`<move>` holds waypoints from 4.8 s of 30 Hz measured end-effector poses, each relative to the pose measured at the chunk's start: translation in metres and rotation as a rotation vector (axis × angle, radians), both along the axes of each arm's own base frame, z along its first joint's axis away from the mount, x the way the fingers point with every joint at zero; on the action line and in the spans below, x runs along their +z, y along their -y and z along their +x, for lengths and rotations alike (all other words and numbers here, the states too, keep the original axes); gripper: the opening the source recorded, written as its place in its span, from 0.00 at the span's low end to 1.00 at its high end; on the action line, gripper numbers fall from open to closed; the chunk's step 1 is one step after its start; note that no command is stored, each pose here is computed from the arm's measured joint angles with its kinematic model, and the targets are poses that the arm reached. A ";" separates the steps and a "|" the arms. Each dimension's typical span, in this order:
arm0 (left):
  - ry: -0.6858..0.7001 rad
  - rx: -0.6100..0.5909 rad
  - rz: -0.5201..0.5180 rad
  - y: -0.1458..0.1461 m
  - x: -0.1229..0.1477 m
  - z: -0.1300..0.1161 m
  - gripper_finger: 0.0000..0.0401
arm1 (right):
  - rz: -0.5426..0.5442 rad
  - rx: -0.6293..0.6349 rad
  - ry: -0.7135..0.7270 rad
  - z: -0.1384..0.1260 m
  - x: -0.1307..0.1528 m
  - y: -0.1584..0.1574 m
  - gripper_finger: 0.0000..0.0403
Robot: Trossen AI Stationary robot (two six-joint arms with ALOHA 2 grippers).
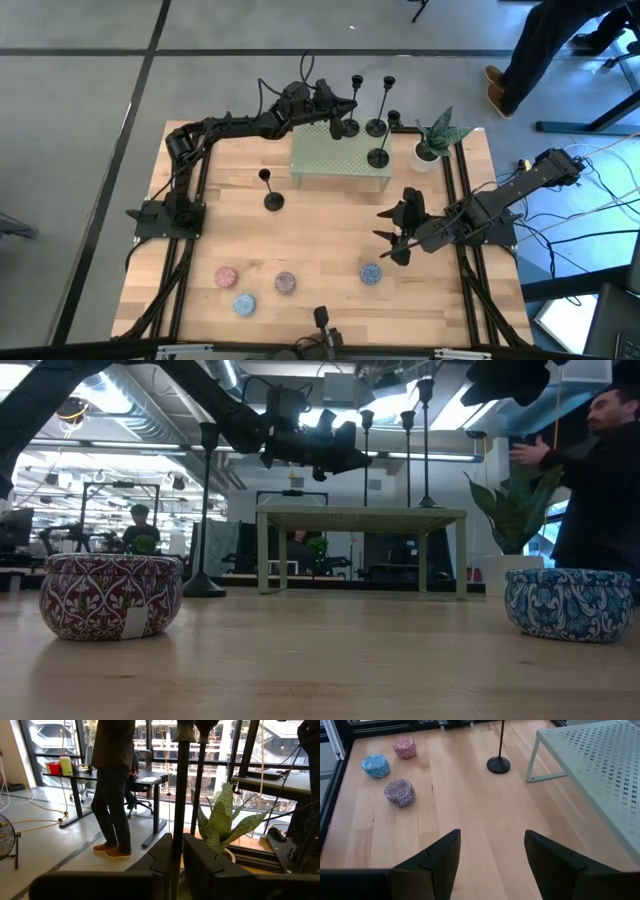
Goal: Pick & Place candle stick holders
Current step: Put the black candle holder on the shelf, then align the black candle holder with the black candle holder on the shelf
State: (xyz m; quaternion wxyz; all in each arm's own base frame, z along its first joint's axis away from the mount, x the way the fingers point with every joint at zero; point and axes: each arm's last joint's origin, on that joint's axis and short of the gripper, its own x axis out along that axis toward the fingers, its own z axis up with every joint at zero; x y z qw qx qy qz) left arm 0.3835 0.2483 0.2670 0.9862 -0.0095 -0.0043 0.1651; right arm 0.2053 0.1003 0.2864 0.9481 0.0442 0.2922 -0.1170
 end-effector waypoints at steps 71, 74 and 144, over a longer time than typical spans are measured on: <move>-0.127 -0.325 0.069 0.199 0.073 -0.253 0.43 | 0.013 -0.037 0.020 0.000 0.000 0.000 0.56; -0.121 -0.271 0.055 0.204 0.058 -0.264 0.43 | 0.011 -0.034 0.025 0.001 0.001 0.000 0.56; -0.108 -0.022 -0.181 0.200 -0.100 -0.242 0.43 | -0.015 -0.064 0.031 0.007 0.002 0.011 0.56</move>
